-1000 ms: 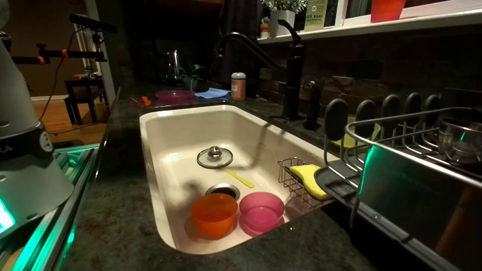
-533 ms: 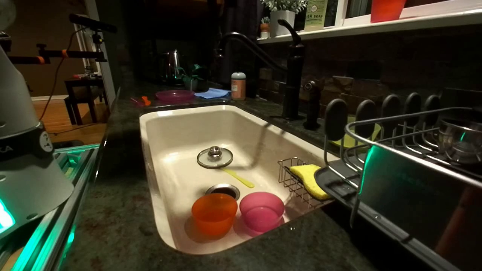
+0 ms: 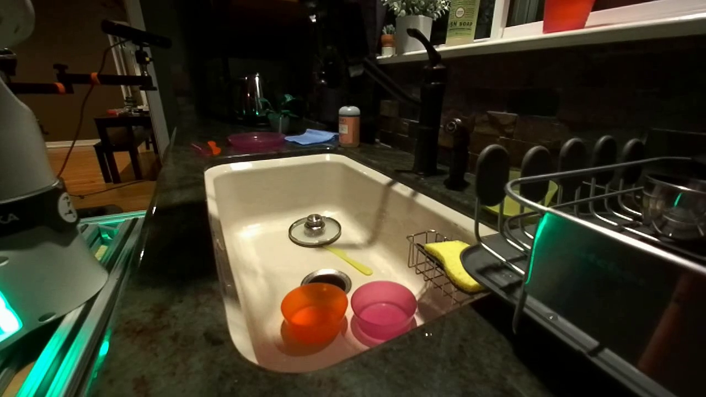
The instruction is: Put the bowl in the dish tray
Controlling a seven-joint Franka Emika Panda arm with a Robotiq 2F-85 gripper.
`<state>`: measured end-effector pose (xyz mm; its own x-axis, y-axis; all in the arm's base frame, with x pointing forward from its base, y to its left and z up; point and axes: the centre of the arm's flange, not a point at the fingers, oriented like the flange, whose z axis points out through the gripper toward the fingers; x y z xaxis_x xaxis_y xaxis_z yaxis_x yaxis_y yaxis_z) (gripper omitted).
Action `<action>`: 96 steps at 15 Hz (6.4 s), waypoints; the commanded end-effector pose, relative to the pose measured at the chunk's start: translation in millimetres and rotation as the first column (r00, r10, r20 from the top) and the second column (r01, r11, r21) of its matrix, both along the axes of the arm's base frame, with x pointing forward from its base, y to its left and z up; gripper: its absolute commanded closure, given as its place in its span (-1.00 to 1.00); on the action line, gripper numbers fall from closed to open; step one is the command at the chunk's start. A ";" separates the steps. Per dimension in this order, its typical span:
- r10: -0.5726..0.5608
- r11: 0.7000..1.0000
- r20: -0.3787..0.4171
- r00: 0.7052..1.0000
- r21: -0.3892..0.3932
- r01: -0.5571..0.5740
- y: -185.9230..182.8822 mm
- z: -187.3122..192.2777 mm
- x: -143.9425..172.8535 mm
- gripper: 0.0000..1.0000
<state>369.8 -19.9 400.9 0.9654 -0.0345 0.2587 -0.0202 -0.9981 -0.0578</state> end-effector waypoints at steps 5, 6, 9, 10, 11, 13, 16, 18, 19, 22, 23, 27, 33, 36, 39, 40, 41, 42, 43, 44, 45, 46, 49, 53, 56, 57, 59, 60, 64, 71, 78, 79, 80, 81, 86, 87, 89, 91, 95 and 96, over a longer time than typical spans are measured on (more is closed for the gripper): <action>-0.214 0.976 -0.170 0.962 -0.074 0.204 -54.3 -106.5 15.0 -1.00; -0.234 0.971 -0.185 0.954 -0.092 0.221 -62.3 -122.6 13.3 -1.00; -0.260 0.965 -0.226 0.939 -0.096 0.244 -83.1 -163.3 3.8 -1.00; -0.263 0.965 -0.251 0.931 -0.079 0.251 -85.8 -168.4 0.2 -1.00; -0.259 0.966 -0.269 0.928 -0.050 0.255 -84.4 -163.4 -1.9 -1.00; -0.263 0.965 -0.267 0.927 -0.073 0.253 -85.5 -160.1 1.6 -1.00; -0.264 0.964 -0.270 0.926 -0.068 0.255 -85.8 -161.6 3.4 -1.00; -0.264 0.964 -0.269 0.926 -0.068 0.255 -85.7 -161.1 3.9 -1.00; -0.264 0.964 -0.269 0.926 -0.067 0.256 -85.8 -161.1 4.0 -1.00; -0.346 0.938 -0.188 0.919 -0.056 0.341 -85.7 -184.8 17.4 -1.00; -0.348 0.937 -0.159 0.924 -0.041 0.346 -84.9 -193.4 21.0 -1.00; -0.357 0.932 -0.175 0.918 -0.004 0.362 -79.3 -229.0 19.8 -1.00; -0.335 0.942 -0.172 0.926 -0.032 0.335 -78.5 -278.8 27.4 -1.00; -0.308 0.951 -0.159 0.938 -0.031 0.307 -82.3 -302.0 33.8 -1.00; -0.296 0.955 -0.139 0.945 -0.041 0.293 -88.7 -320.7 43.9 -1.00; -0.293 0.956 -0.131 0.947 -0.046 0.290 -90.8 -325.2 47.3 -1.00; -0.290 0.957 -0.128 0.948 -0.050 0.286 -92.9 -330.2 50.1 -1.00; -0.288 0.958 -0.127 0.949 -0.049 0.284 -95.5 -335.5 52.9 -1.00; -0.286 0.958 -0.122 0.950 -0.051 0.282 -97.3 -339.4 55.5 -1.00; -0.284 0.959 -0.118 0.952 -0.047 0.280 -98.9 -343.7 58.3 -1.00; -0.282 0.959 -0.115 0.952 -0.041 0.279 -99.7 -346.5 60.5 -1.00; -0.280 0.960 -0.114 0.953 -0.036 0.278 -100.3 -348.3 63.3 -1.00; -0.274 0.962 -0.117 0.955 -0.016 0.274 -98.5 -353.8 71.4 -0.84; -0.263 0.964 -0.114 0.958 0.006 0.265 -92.8 -358.3 78.1 0.03; -0.258 0.965 -0.121 0.958 0.013 0.262 -91.1 -358.0 79.8 0.48; -0.265 0.963 -0.123 0.956 0.014 0.269 -92.5 -358.7 80.4 0.61; -0.272 0.961 -0.125 0.954 0.010 0.275 -95.6 -357.0 79.9 0.92; -0.273 0.961 -0.130 0.953 0.010 0.277 -96.9 -355.1 79.5 1.00; -0.280 0.957 -0.166 0.946 0.034 0.289 -101.8 -343.6 81.7 0.98; -0.216 0.964 -0.374 0.902 0.064 0.257 -89.9 -302.1 73.9 0.98; -0.190 0.981 -0.492 0.850 -0.056 0.187 -71.4 -246.6 55.8 0.98; -0.194 0.981 -0.505 0.841 -0.076 0.180 -68.6 -239.7 53.6 0.98; -0.202 0.979 -0.510 0.836 -0.099 0.176 -65.2 -231.9 51.6 0.98; -0.210 0.978 -0.510 0.834 -0.122 0.171 -61.6 -224.0 49.6 0.98; -0.232 0.947 -0.430 0.873 -0.305 0.101 -47.8 -175.7 44.3 0.98; -0.235 0.931 -0.403 0.885 -0.355 0.085 -46.9 -167.8 44.7 0.98; -0.237 0.890 -0.341 0.910 -0.452 0.063 -43.9 -149.3 47.6 0.98; -0.231 0.837 -0.294 0.928 -0.545 0.036 -42.7 -132.1 48.5 0.98; -0.207 0.743 -0.263 0.942 -0.669 -0.023 -36.8 -103.1 47.0 0.98; -0.206 0.729 -0.258 0.944 -0.684 -0.028 -35.0 -97.7 47.4 0.98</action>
